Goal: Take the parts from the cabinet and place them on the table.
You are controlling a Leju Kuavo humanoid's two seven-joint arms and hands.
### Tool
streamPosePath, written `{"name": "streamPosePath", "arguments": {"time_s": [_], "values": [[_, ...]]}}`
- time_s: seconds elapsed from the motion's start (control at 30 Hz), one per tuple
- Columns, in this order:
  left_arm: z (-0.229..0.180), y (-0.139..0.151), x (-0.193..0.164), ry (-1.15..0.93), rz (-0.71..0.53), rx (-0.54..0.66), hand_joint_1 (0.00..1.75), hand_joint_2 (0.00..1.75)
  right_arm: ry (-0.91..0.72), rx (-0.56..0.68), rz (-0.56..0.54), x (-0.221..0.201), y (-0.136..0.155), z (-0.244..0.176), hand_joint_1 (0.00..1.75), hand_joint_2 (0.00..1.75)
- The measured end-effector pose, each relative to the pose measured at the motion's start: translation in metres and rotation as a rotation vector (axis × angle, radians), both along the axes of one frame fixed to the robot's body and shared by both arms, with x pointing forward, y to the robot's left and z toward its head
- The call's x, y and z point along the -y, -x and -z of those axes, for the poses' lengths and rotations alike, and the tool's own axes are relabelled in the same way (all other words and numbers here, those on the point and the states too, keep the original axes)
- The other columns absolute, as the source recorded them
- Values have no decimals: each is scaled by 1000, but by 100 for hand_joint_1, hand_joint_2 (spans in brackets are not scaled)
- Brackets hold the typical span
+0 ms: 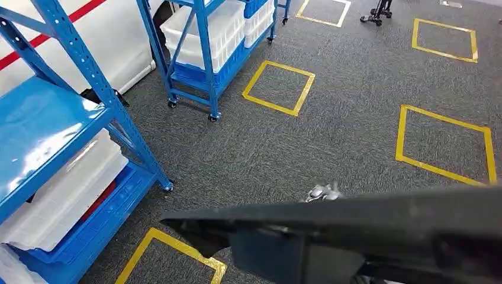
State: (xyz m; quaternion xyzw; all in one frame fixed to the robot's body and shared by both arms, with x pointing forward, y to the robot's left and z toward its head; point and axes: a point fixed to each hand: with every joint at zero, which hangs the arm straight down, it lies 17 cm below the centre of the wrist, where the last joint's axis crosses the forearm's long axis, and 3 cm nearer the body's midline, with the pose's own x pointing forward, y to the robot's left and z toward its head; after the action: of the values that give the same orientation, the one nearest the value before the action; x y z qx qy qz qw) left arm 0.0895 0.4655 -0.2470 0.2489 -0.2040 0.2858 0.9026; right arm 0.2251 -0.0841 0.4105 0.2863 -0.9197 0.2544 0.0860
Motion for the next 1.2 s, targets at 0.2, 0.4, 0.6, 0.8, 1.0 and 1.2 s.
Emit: {"name": "streamPosePath", "arguments": {"time_s": [0.2, 0.4, 0.6, 0.8, 1.0, 1.2], "values": [[-3, -3, -9, -20, 25, -1, 0, 175, -10, -17, 53, 15, -3, 4, 175, 175], [-5, -11, -11, -13, 60, 23, 0, 175, -14, -20, 73, 23, -1, 5, 175, 175], [-5, -13, -10, -7, 74, 23, 0, 175, 3, 15, 141, 23, 6, 8, 175, 175], [-8, -5, -29, -23, 74, 5, 0, 175, -18, 27, 171, 2, 19, 14, 175, 175], [-11, -3, -40, -46, 37, -10, 0, 175, 0, 29, 118, -10, 29, 18, 175, 175], [-9, 22, -40, -78, -141, -44, 0, 175, 40, 6, -56, -27, 45, 21, 175, 175]]}}
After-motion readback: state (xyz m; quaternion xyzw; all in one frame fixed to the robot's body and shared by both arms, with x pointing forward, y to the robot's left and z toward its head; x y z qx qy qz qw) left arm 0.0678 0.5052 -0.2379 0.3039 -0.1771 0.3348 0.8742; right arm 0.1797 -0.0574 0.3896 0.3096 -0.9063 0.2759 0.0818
